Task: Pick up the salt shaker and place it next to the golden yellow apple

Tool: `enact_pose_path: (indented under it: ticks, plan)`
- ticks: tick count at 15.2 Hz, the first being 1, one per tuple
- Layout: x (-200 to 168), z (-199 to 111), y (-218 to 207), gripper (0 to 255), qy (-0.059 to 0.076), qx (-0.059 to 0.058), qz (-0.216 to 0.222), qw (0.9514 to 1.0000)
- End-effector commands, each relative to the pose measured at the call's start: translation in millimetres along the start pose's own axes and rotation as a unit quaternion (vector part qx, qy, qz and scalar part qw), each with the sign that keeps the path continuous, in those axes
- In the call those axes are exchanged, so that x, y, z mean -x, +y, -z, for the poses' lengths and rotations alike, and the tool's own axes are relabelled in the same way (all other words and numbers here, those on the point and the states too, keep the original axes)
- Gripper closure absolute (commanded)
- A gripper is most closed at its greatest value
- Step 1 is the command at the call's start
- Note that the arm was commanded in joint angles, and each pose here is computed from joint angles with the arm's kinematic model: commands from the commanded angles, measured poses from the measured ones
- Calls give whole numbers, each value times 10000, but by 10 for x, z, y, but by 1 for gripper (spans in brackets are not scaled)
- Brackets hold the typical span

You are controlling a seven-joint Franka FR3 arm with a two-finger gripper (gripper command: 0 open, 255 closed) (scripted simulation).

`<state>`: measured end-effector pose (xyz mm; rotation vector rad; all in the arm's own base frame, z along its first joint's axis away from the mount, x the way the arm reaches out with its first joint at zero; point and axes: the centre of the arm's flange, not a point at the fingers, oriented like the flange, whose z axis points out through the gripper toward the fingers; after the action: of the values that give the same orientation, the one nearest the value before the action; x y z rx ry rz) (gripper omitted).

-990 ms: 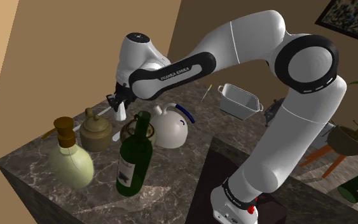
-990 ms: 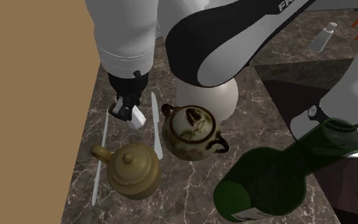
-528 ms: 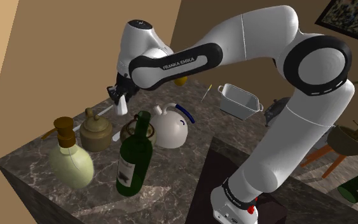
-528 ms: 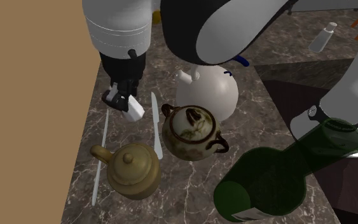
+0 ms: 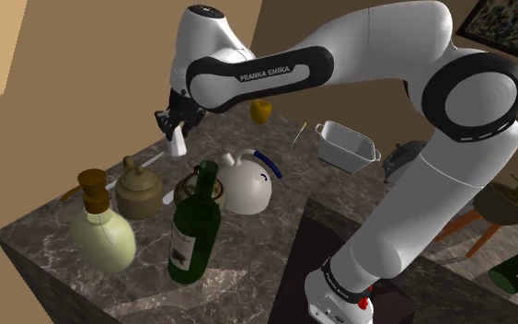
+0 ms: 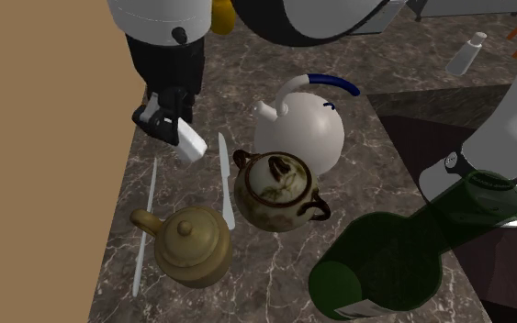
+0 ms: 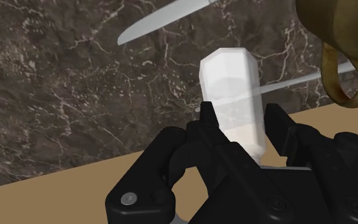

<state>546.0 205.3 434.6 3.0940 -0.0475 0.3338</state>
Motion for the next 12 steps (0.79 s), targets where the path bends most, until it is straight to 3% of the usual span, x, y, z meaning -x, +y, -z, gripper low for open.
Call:
enact_pose_path:
  ticks: [1,12]
  plan:
    - [-23,115,3,255,-1,-1,1,10000]
    - [-148,683,18,255,-1,-1,1,10000]
